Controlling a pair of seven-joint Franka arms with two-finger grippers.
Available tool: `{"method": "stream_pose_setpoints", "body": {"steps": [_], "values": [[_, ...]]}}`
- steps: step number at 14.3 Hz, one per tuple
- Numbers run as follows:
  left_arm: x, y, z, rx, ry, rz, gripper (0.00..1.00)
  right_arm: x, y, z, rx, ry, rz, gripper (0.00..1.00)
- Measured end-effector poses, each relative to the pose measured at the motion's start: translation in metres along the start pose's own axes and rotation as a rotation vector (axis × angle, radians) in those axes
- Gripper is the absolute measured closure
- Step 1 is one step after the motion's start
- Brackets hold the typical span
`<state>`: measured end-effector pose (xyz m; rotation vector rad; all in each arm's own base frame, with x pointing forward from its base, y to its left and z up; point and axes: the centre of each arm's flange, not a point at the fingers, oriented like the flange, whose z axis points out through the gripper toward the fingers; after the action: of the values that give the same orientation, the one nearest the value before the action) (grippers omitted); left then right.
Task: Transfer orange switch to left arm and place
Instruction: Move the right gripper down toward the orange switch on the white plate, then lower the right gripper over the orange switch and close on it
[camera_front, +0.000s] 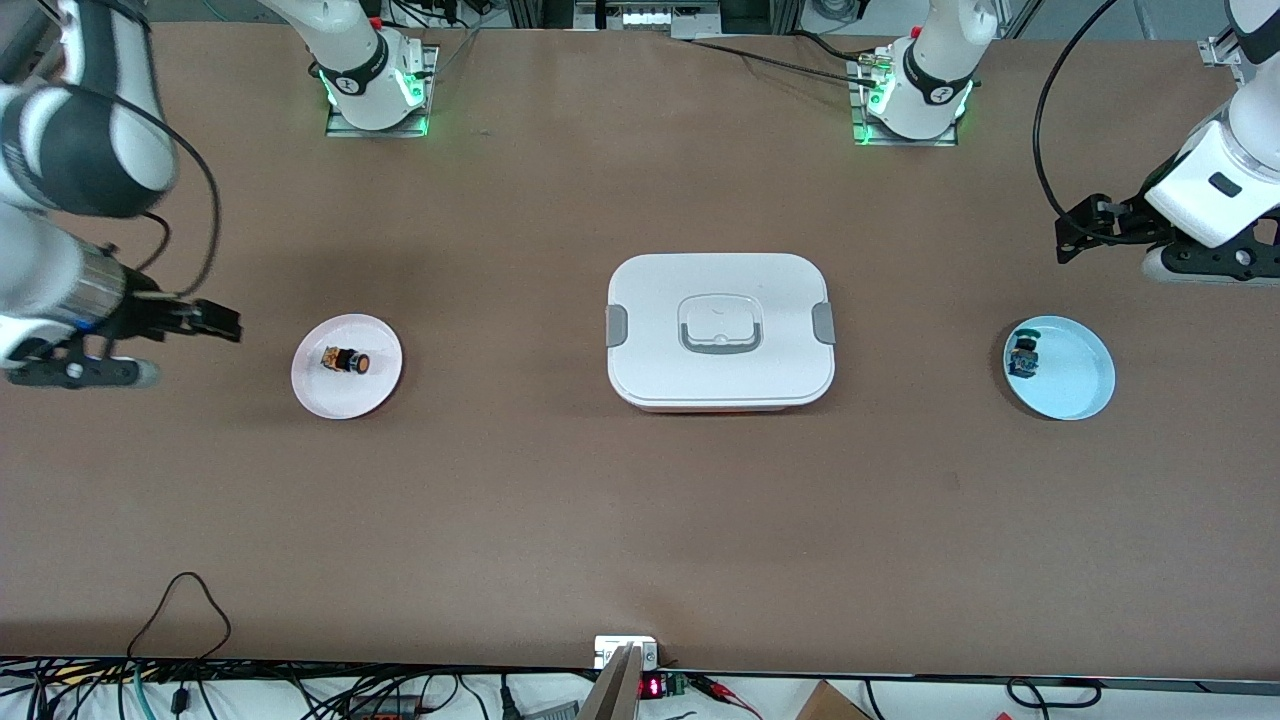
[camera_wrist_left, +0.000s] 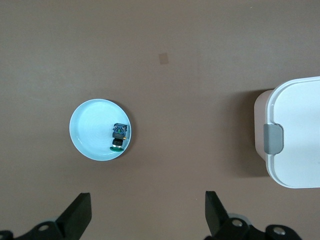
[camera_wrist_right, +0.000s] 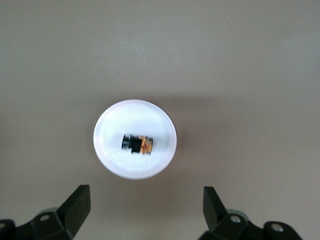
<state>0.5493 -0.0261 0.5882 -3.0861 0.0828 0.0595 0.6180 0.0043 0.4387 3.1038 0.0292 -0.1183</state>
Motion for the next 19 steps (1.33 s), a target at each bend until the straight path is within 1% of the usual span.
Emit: {"method": "stream_pose_setpoints", "body": {"steps": [2, 5, 7, 9, 11, 13, 16, 19], "values": [[0.0, 0.0, 0.0, 0.0, 0.0, 0.0, 0.0, -0.005, -0.022, 0.051, -0.004, 0.023, -0.017, 0.0], [0.0, 0.001, 0.0, 0.0, -0.001, 0.001, 0.0, -0.024, -0.048, 0.112, -0.003, 0.05, 0.015, 0.0], [0.0, 0.001, 0.0, 0.0, -0.001, 0.002, 0.0, -0.041, -0.053, 0.153, -0.003, 0.046, 0.042, 0.0], [0.0, 0.001, 0.0, 0.0, -0.001, 0.002, 0.0, -0.054, -0.05, 0.187, -0.009, 0.027, 0.054, 0.0], [0.0, 0.001, 0.0, 0.0, -0.002, -0.002, 0.0, -0.057, -0.047, 0.206, -0.016, 0.016, 0.058, 0.0], [-0.001, 0.001, 0.0, 0.0, -0.007, -0.006, 0.0, -0.056, -0.046, 0.215, -0.016, 0.024, 0.064, 0.0], [-0.001, 0.002, 0.0, 0.0, -0.009, -0.006, 0.0, -0.053, -0.043, 0.222, 0.015, 0.035, 0.115, 0.0], [-0.001, 0.008, 0.0, 0.001, -0.008, 0.004, 0.0, -0.051, -0.04, 0.228, 0.018, 0.053, 0.128, 0.0]]}}
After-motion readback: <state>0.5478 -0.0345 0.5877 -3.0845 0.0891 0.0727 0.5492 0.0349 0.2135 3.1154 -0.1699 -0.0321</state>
